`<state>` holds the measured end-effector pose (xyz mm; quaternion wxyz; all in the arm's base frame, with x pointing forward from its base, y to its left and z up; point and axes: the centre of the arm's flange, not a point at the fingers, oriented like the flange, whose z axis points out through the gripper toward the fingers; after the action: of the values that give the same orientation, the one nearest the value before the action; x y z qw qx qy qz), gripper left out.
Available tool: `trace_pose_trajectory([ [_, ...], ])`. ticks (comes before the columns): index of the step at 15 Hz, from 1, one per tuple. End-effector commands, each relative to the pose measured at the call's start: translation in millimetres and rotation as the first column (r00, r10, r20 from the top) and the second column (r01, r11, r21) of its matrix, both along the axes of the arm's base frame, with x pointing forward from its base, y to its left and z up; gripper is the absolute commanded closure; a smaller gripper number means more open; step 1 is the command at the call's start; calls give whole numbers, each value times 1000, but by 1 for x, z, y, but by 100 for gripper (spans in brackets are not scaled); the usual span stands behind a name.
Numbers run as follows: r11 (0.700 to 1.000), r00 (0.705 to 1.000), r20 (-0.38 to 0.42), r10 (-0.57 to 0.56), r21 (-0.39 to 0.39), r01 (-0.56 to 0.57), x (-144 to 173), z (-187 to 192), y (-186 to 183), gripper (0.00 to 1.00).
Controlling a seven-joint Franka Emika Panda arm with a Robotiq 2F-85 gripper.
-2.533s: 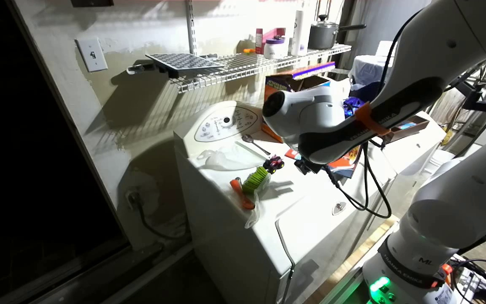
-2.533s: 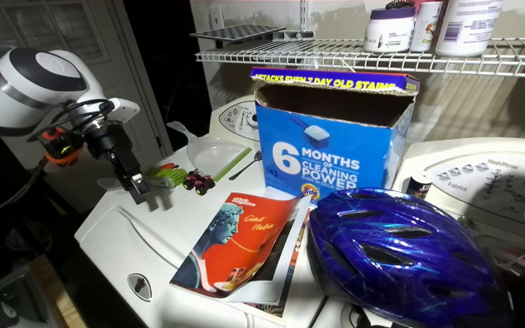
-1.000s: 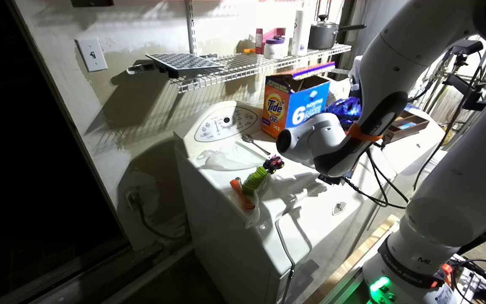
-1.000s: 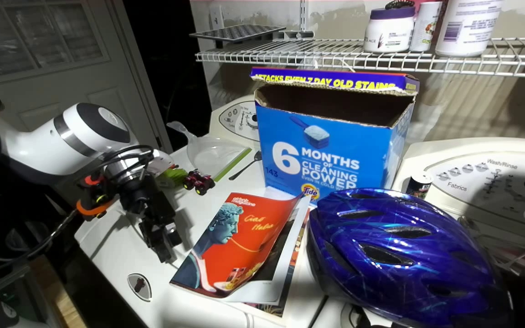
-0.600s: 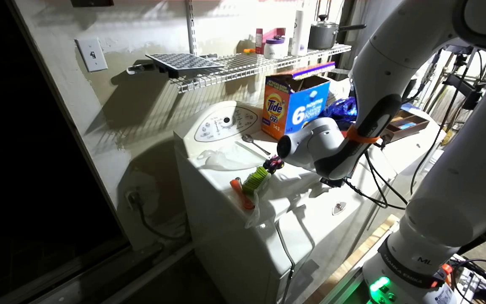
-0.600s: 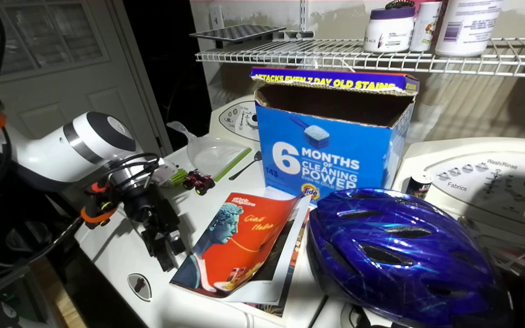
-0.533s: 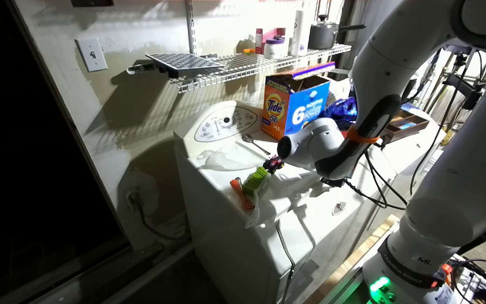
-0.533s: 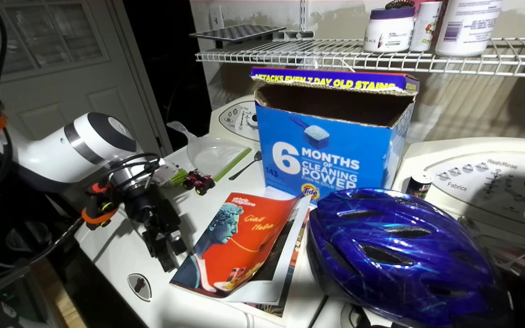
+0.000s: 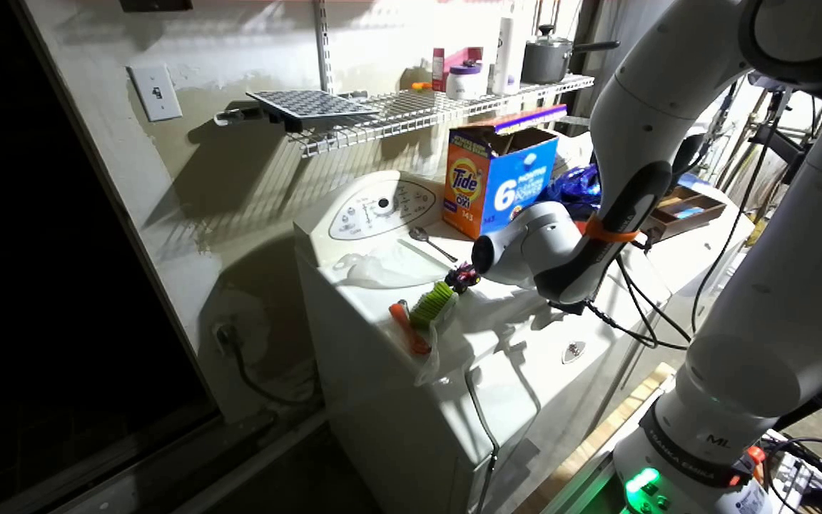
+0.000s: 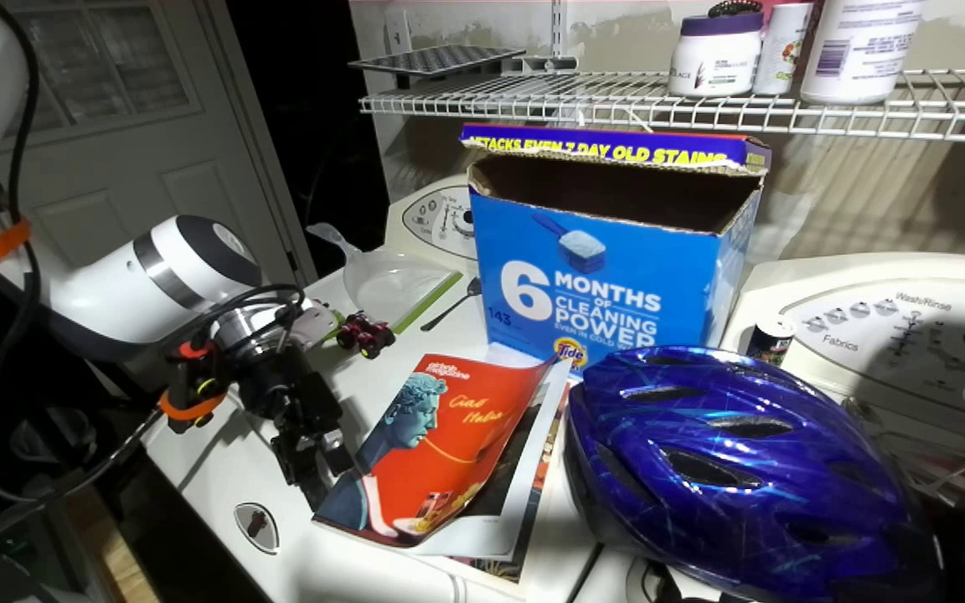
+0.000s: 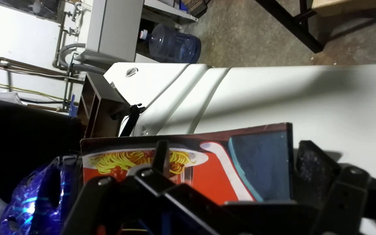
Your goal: Put the orange book on the shelf
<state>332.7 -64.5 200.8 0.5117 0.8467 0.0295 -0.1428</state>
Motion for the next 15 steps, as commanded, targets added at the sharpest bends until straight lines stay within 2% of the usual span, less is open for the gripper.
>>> trace_pose_trajectory([
  [1, 999, 1000, -9, 12, -50, -12, 11, -9, -8, 26],
  [4, 999, 1000, -21, 13, -52, -14, 13, -13, -9, 50],
  [11, 1000, 999, -45, 5, -18, -5, 18, -21, -10, 96],
  [13, 1000, 999, -45, 6, 0, -6, 18, -21, -9, 100],
  [15, 999, 999, -46, 11, 51, -9, 19, -19, -6, 98],
])
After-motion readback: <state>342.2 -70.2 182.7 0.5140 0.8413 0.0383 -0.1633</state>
